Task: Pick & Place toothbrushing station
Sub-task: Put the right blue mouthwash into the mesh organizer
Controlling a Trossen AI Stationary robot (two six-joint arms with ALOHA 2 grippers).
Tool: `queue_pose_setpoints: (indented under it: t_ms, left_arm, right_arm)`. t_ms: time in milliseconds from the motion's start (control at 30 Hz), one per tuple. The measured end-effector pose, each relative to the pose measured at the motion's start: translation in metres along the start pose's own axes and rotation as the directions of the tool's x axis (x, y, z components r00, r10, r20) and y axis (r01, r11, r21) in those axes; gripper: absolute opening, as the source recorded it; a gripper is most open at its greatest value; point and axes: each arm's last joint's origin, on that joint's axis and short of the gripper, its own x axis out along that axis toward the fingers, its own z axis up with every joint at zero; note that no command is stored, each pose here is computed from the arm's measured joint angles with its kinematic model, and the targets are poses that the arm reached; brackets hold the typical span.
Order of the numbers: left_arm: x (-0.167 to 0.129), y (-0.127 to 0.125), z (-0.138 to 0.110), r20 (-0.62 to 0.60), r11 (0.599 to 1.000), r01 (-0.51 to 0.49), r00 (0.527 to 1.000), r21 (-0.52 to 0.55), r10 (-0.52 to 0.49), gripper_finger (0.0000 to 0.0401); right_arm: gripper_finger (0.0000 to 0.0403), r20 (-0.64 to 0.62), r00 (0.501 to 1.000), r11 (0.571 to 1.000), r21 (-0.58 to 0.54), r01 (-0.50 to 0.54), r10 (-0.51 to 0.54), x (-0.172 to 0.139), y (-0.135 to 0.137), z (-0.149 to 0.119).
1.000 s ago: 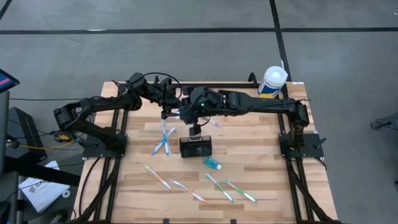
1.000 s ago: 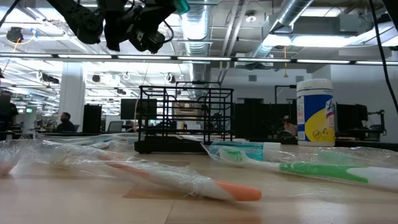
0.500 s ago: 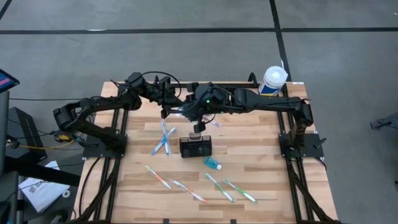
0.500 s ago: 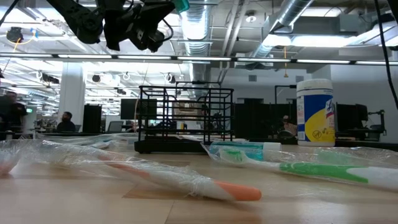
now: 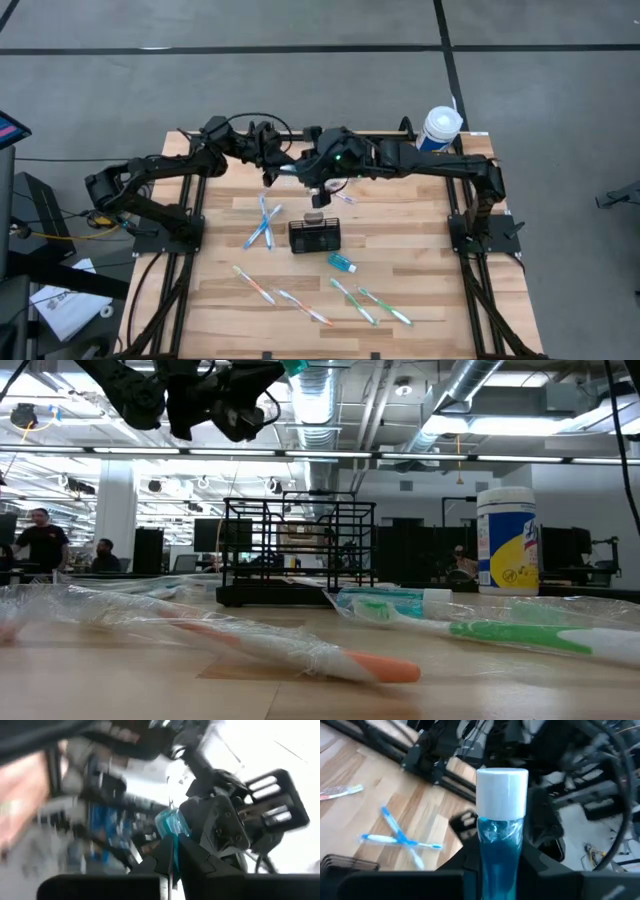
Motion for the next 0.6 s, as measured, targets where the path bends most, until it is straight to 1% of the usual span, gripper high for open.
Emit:
queue_pose_setpoints:
  t_ms: [67,133,200,233,300,400,467,533,567,600]
  left_arm:
    - [-0.005,0.0,0.007,0.084,0.991,0.007,0.996,0.137,-0.018,0.0011]
    - [-0.013,-0.002,0.014,0.157,0.962,-0.004,0.987,0.273,-0.041,0.0011]
    - [-0.021,-0.007,0.02,0.217,0.906,-0.027,0.974,0.422,-0.072,0.0015]
    - [-0.025,-0.008,0.022,0.248,0.87,-0.052,0.965,0.49,-0.082,0.0018]
    - [-0.033,-0.01,0.028,0.315,0.783,-0.116,0.943,0.611,-0.106,0.0027]
    - [-0.041,-0.013,0.034,0.397,0.622,-0.229,0.906,0.749,-0.144,0.0041]
    - [-0.042,-0.014,0.035,0.439,0.515,-0.302,0.883,0.802,-0.165,0.0048]
    - [-0.042,-0.014,0.036,0.464,0.405,-0.366,0.868,0.838,-0.176,0.0052]
    - [-0.042,-0.014,0.036,0.471,0.358,-0.389,0.863,0.849,-0.18,0.0053]
    - [-0.041,-0.014,0.036,0.476,0.326,-0.404,0.86,0.855,-0.182,0.0053]
  right_arm:
    - [0.0056,0.049,0.999,0.999,0.035,0.0,-0.001,-0.012,-0.005,0.007]
    - [0.0056,0.118,0.993,0.996,0.086,-0.012,0.002,-0.029,-0.011,0.016]
    - [0.0056,0.159,0.987,0.988,0.156,-0.021,-0.004,-0.046,-0.017,0.021]
    - [0.0057,0.176,0.984,0.979,0.202,-0.02,-0.016,-0.053,-0.02,0.023]
    - [0.0057,0.187,0.982,0.949,0.312,-0.032,-0.029,-0.064,-0.026,0.022]
    - [0.0056,0.193,0.981,0.878,0.473,-0.069,-0.026,-0.073,-0.031,0.019]
    - [0.0056,0.184,0.983,0.835,0.542,-0.096,-0.006,-0.072,-0.025,0.018]
    - [0.0056,0.192,0.981,0.795,0.592,-0.133,0.022,-0.063,-0.012,0.017]
    - [0.0056,0.197,0.98,0.775,0.613,-0.153,0.038,-0.057,-0.004,0.018]
    - [0.0056,0.205,0.977,0.753,0.635,-0.173,0.052,-0.053,0.003,0.018]
